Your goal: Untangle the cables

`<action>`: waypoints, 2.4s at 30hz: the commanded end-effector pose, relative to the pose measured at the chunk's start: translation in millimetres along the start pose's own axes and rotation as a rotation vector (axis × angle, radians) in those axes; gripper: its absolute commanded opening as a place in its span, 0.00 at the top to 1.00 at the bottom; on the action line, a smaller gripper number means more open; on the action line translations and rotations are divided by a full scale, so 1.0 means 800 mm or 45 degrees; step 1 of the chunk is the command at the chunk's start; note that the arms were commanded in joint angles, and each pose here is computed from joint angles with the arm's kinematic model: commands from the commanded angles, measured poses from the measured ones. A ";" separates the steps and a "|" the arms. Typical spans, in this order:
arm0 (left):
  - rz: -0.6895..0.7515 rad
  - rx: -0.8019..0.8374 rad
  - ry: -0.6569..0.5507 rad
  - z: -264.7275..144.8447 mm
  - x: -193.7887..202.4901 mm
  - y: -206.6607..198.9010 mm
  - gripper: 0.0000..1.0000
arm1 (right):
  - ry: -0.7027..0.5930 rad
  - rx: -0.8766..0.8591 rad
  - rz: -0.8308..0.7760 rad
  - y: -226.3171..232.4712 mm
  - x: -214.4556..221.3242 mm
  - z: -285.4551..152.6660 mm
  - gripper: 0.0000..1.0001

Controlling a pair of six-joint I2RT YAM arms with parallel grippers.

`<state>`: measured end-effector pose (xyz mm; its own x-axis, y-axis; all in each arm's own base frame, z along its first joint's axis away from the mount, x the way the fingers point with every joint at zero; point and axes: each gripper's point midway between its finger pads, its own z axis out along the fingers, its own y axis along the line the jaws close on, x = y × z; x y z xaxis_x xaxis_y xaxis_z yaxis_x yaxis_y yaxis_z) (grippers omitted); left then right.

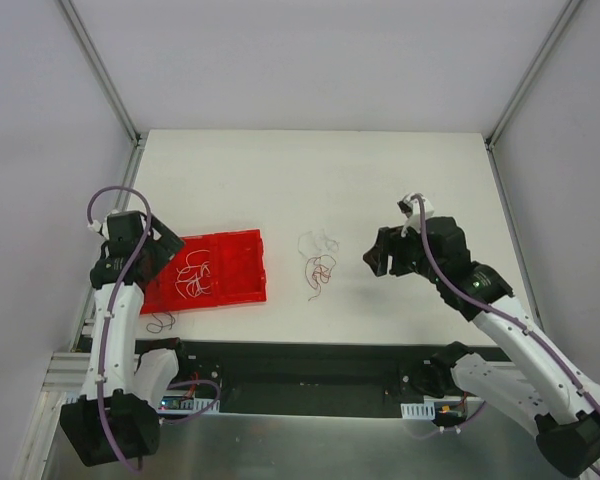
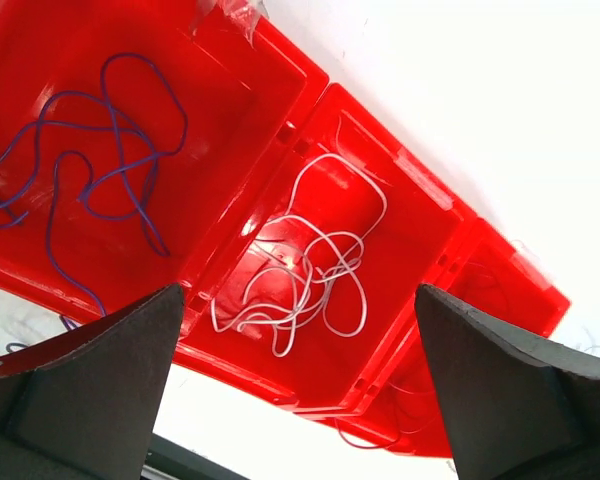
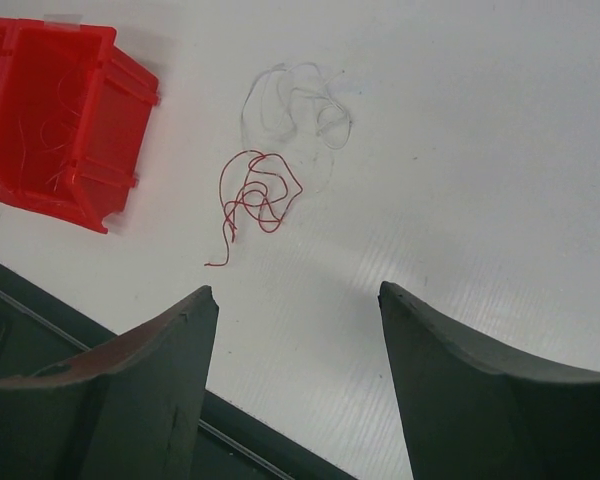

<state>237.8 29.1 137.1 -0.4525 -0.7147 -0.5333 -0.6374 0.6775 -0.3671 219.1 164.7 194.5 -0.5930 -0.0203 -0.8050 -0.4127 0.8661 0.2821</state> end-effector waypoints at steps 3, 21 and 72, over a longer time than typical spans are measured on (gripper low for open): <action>-0.223 -0.245 -0.122 -0.031 -0.007 0.045 0.01 | 0.008 -0.047 0.043 0.022 -0.039 -0.001 0.31; -0.675 -0.682 0.090 0.002 0.050 0.142 0.35 | 0.225 -0.078 0.205 0.040 -0.027 0.025 0.33; -0.936 -0.870 -0.046 -0.027 0.057 0.181 1.00 | 0.341 -0.145 0.171 0.037 -0.008 0.052 0.33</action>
<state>110.3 82.5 31.8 0.1991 -0.9214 -0.3339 -0.9800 -0.1877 -0.0664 235.2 208.0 180.8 -0.8142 -0.0600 -0.5775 -0.3689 0.8215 0.4348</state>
